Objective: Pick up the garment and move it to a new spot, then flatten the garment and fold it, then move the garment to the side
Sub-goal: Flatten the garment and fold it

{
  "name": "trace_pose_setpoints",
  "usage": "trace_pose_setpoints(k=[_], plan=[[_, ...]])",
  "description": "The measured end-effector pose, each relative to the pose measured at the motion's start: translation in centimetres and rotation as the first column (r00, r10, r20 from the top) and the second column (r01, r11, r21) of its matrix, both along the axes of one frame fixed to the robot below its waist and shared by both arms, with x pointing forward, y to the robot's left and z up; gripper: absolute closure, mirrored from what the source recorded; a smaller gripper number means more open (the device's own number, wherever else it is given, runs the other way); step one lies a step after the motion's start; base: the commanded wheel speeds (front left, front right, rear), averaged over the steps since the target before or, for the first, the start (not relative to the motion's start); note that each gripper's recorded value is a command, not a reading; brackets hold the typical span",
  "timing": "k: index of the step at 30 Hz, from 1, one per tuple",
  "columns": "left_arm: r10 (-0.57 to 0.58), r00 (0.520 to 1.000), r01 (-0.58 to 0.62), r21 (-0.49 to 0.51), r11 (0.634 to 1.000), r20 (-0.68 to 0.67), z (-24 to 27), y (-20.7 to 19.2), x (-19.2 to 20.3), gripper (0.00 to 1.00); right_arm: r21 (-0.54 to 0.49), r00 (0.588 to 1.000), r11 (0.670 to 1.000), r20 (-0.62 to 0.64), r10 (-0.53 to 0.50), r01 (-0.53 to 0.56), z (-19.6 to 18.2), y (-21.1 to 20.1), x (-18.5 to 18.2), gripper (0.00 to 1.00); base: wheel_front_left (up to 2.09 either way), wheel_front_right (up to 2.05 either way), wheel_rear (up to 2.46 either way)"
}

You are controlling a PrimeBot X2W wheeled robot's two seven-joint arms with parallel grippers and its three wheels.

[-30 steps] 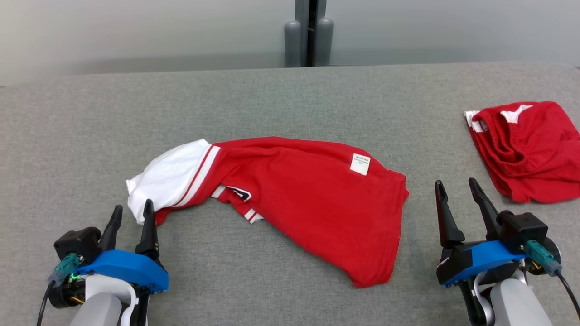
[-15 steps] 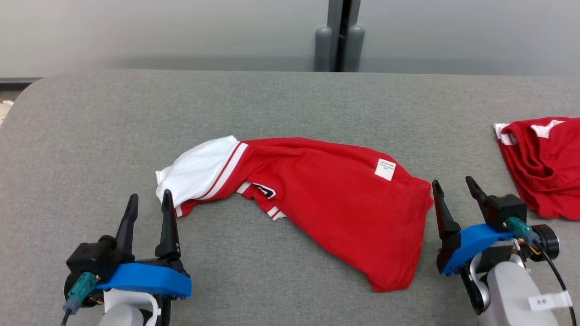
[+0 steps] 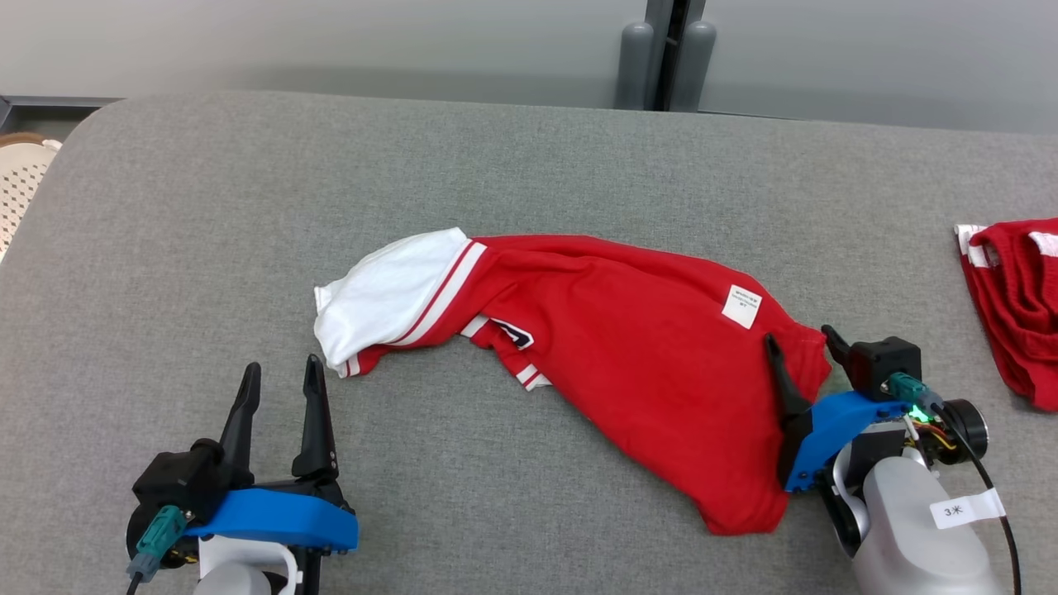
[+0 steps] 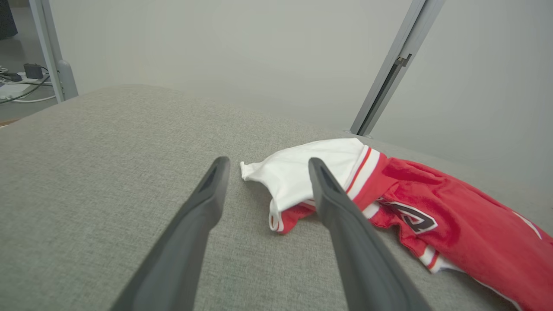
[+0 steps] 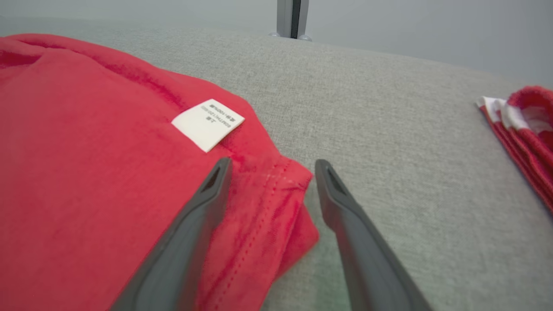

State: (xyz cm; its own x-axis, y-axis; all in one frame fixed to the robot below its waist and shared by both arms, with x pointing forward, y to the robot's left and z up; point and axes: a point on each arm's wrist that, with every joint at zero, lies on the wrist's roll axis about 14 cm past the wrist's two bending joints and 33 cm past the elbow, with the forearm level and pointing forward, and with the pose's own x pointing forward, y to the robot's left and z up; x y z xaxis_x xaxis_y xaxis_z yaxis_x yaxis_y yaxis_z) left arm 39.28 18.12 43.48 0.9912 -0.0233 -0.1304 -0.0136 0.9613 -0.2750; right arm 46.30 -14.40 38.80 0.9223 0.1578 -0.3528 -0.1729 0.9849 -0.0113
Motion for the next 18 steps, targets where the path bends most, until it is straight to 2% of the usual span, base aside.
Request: trace_pose_setpoints(k=[1, 4, 5, 8, 11, 13, 18], plan=[[0.000, 1.000, 0.000, 0.001, 1.000, -0.001, 0.0, 0.0, 0.0, 0.00, 0.003, 1.000, 1.000, 0.000, 0.004, -0.004, -0.1, 0.2, 0.0, 0.05, 0.00, 0.00, 0.00], [-0.004, 1.000, 0.004, 0.008, 1.000, -0.001, -0.1, 0.0, 0.1, 0.00, 0.006, 1.000, 1.000, 0.008, 0.015, -0.015, 0.0, 0.5, 0.1, 0.45, 0.00, 0.00, 0.00], [-0.007, 1.000, 0.007, 0.009, 1.000, 0.000, -0.1, -0.1, 0.2, 0.00, 0.010, 1.000, 1.000, 0.013, 0.017, -0.017, 0.1, 0.6, 0.2, 0.52, 0.00, 0.00, 0.00], [-0.013, 1.000, 0.013, 0.011, 1.000, 0.000, -0.1, -0.3, 0.3, 0.00, 0.018, 0.999, 0.999, 0.028, 0.026, -0.026, 0.5, 0.9, 0.4, 0.63, 0.00, 0.00, 0.00], [-0.017, 1.000, 0.017, 0.010, 1.000, -0.001, -0.2, -0.5, 0.4, 0.00, 0.022, 0.999, 0.999, 0.034, 0.036, -0.037, 0.7, 1.2, 0.3, 0.82, 0.00, 0.00, 0.00], [-0.025, 1.000, 0.025, 0.011, 1.000, 0.002, -0.1, -0.6, 0.5, 0.00, 0.028, 0.997, 0.999, 0.056, 0.044, -0.045, 1.3, 1.4, 0.4, 1.00, 0.00, 0.00, 0.00], [-0.036, 0.999, 0.035, 0.008, 0.999, 0.011, 0.1, -1.1, 0.6, 0.00, 0.045, 0.988, 0.996, 0.139, 0.073, -0.080, 3.6, 2.5, 0.6, 1.00, 0.00, 0.00, 0.00]])
